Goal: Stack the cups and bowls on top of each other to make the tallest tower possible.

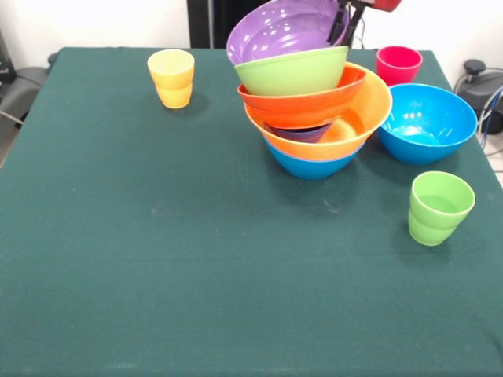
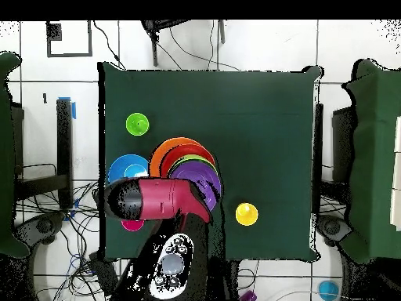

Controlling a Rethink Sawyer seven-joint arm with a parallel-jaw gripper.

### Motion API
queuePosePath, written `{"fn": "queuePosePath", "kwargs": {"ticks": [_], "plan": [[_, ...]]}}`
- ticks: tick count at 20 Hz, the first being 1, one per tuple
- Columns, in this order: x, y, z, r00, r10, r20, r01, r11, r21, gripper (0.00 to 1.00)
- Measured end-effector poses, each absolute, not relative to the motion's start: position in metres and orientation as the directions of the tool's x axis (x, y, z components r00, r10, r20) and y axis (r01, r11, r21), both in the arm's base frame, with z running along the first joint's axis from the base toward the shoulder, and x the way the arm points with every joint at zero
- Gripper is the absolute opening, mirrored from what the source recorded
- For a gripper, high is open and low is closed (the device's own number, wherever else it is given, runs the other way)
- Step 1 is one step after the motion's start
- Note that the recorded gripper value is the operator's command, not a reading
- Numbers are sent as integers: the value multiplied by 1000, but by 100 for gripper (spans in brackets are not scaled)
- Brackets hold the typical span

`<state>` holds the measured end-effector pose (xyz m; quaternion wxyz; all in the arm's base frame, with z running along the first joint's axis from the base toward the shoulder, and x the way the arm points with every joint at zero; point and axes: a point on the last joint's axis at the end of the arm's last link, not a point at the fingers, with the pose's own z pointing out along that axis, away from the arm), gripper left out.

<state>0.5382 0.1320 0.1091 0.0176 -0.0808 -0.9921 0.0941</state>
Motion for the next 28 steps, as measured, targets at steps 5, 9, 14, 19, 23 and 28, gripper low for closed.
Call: {"fn": "queuePosePath", "kwargs": {"ticks": [5, 9, 14, 19, 23, 28], "plan": [[534, 142, 112, -987, 163, 11, 157, 968, -197, 0], [534, 151, 116, -986, 166, 2, 162, 967, -196, 0], [534, 166, 136, -980, 199, -4, 196, 964, -181, 0], [530, 178, 159, -972, 232, 20, 225, 958, -177, 0], [532, 180, 174, -966, 257, 27, 248, 953, -172, 0], [536, 177, 185, -964, 266, 12, 260, 951, -167, 0]]}}
